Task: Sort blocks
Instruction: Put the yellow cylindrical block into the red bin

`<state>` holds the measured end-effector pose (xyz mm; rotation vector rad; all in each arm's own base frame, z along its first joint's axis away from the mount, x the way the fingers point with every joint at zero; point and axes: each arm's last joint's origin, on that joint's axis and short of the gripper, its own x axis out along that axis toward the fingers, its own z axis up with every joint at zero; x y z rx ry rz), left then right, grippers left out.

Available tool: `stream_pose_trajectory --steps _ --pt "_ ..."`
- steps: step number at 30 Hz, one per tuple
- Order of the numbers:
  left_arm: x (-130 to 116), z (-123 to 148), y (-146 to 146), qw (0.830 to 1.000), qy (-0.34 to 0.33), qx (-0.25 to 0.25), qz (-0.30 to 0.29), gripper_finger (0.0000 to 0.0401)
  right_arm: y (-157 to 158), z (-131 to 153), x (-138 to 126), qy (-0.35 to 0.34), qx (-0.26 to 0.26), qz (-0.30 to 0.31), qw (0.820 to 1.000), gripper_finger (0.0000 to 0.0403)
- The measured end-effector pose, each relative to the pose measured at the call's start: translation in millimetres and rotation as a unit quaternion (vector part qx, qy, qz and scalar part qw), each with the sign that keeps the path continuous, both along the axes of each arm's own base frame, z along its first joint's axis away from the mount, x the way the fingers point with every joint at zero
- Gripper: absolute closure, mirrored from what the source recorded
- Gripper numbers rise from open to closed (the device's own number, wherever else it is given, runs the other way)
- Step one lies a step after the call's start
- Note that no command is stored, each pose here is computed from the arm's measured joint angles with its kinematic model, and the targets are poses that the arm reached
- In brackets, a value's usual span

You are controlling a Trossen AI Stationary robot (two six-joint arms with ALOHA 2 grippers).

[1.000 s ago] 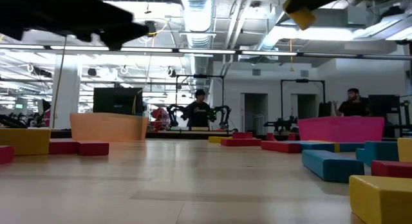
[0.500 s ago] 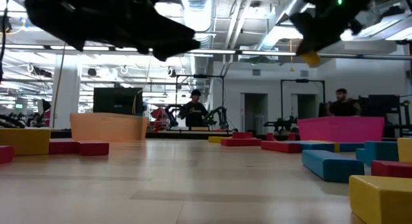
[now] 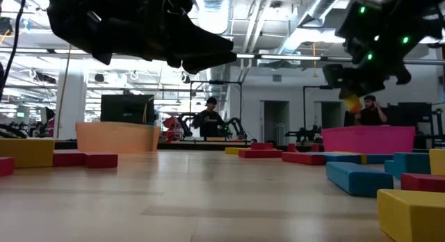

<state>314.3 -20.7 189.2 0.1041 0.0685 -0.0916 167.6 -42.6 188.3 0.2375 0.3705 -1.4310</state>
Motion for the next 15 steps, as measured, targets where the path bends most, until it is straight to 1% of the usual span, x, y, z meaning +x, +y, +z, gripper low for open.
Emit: stream_pose_trajectory --steps 6,15 --pt "0 0 1 1.000 0.001 0.000 0.001 0.0156 -17 -20 -4 -0.006 -0.002 -0.048 0.999 0.0290" --pt "0 0 1 1.000 0.002 -0.001 0.001 0.0156 -33 -43 -8 -0.033 0.000 -0.082 0.996 0.0290"
